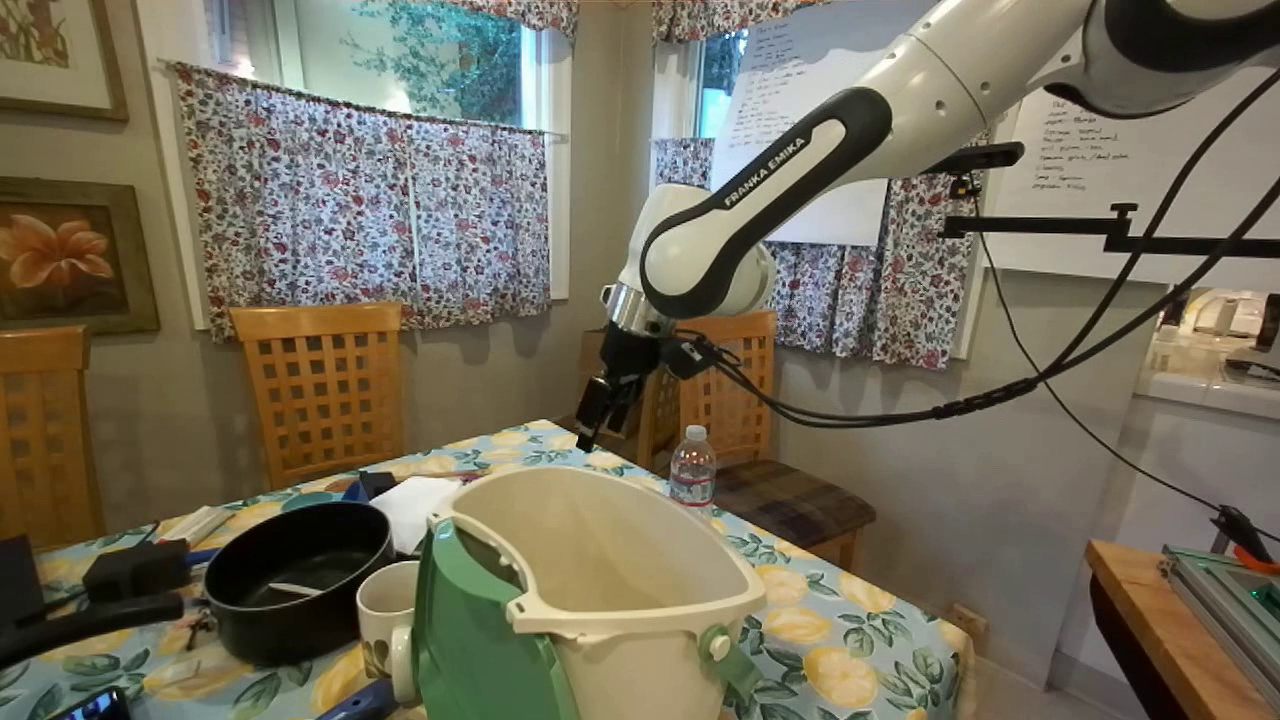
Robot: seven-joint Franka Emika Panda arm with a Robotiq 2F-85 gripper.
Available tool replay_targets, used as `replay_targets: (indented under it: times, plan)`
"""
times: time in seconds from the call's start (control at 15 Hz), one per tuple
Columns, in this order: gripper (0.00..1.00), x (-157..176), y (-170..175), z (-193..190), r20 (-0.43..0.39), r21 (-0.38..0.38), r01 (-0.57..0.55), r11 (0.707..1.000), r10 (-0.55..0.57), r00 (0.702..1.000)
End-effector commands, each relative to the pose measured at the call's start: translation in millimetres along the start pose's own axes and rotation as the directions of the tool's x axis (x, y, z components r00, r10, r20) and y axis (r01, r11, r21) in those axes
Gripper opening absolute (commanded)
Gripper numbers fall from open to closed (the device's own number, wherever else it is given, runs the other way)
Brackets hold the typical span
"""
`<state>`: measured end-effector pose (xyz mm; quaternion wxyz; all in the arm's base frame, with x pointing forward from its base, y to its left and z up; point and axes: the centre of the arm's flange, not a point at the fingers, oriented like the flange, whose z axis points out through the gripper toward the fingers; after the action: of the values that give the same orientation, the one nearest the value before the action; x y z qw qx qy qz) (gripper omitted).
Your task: Move the trash can to the left then the bottle to the right
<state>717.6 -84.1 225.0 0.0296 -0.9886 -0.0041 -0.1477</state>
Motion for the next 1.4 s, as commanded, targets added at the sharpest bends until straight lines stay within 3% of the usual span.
replay_targets:
  times: [0.0,1.07,1.13,1.33]
  plan:
    - [1.0,14,8,19,-0.011,0.032,0.027,0.999,-0.027,1.0]
    - [1.0,18,-9,73,-0.059,0.004,-0.005,1.0,0.005,0.998]
    - [0.81,18,-10,75,-0.064,0.004,-0.008,1.0,0.008,0.998]
    - [0.59,17,-11,79,-0.068,0.006,-0.011,1.0,0.012,0.998]
